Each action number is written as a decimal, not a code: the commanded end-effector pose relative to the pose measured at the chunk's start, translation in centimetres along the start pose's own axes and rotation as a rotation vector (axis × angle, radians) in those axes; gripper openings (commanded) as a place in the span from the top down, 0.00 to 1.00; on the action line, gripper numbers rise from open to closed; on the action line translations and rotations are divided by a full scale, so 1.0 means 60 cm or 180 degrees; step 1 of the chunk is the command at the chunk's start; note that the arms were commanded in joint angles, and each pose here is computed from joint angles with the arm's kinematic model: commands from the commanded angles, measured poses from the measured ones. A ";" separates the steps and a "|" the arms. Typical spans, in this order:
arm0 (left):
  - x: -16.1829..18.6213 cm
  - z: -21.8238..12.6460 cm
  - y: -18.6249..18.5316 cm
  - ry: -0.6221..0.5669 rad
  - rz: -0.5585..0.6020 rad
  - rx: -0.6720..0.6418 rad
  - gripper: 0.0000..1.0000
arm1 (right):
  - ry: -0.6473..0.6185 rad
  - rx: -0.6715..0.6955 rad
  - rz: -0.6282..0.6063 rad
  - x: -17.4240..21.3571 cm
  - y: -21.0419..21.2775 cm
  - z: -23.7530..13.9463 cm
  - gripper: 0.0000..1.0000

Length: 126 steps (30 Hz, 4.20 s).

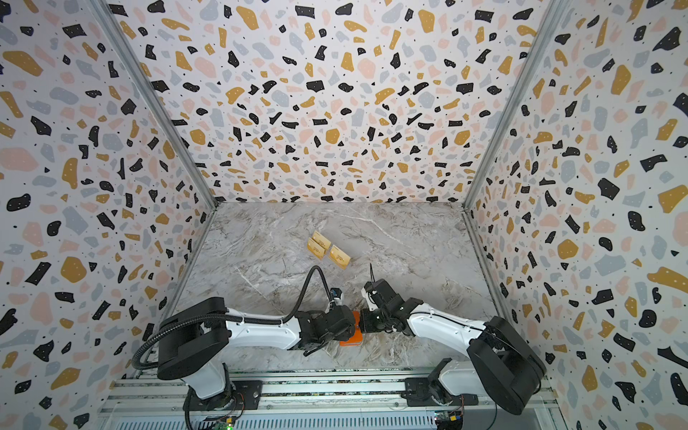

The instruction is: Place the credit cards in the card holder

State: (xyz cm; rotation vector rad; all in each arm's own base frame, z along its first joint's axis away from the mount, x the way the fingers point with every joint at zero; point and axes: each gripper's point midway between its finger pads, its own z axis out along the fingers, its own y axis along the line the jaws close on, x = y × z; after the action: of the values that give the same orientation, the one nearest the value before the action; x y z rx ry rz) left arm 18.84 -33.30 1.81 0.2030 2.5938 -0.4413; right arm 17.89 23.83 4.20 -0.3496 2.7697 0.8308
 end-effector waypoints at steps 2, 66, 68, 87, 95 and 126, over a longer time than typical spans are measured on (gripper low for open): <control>0.132 0.017 0.122 0.0875 0.0335 -0.0712 0.60 | -0.0039 -0.0019 -0.0152 -0.019 0.011 0.002 1.00; 0.135 0.017 0.121 0.0883 0.0308 -0.0690 0.60 | 0.0407 -0.0065 -0.0382 0.013 0.019 0.027 1.00; 0.135 0.018 0.121 0.0883 0.0308 -0.0691 0.60 | 0.0444 -0.0028 -0.0368 0.017 0.014 0.029 1.00; 0.136 0.019 0.121 0.0881 0.0302 -0.0689 0.60 | 0.0881 0.0307 -0.0319 0.063 -0.025 0.054 1.00; 0.137 0.020 0.121 0.0887 0.0296 -0.0681 0.60 | 0.1057 0.0514 -0.0318 0.091 -0.047 0.060 1.00; 0.134 0.020 0.118 0.0865 0.0293 -0.0658 0.60 | 0.1478 0.0786 -0.0585 0.163 -0.059 0.090 1.00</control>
State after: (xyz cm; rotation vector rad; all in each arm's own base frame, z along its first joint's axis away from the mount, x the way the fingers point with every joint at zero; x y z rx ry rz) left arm 18.79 -32.97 1.66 0.1924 2.5894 -0.4403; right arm 17.50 25.20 2.45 -0.6521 2.8616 0.5028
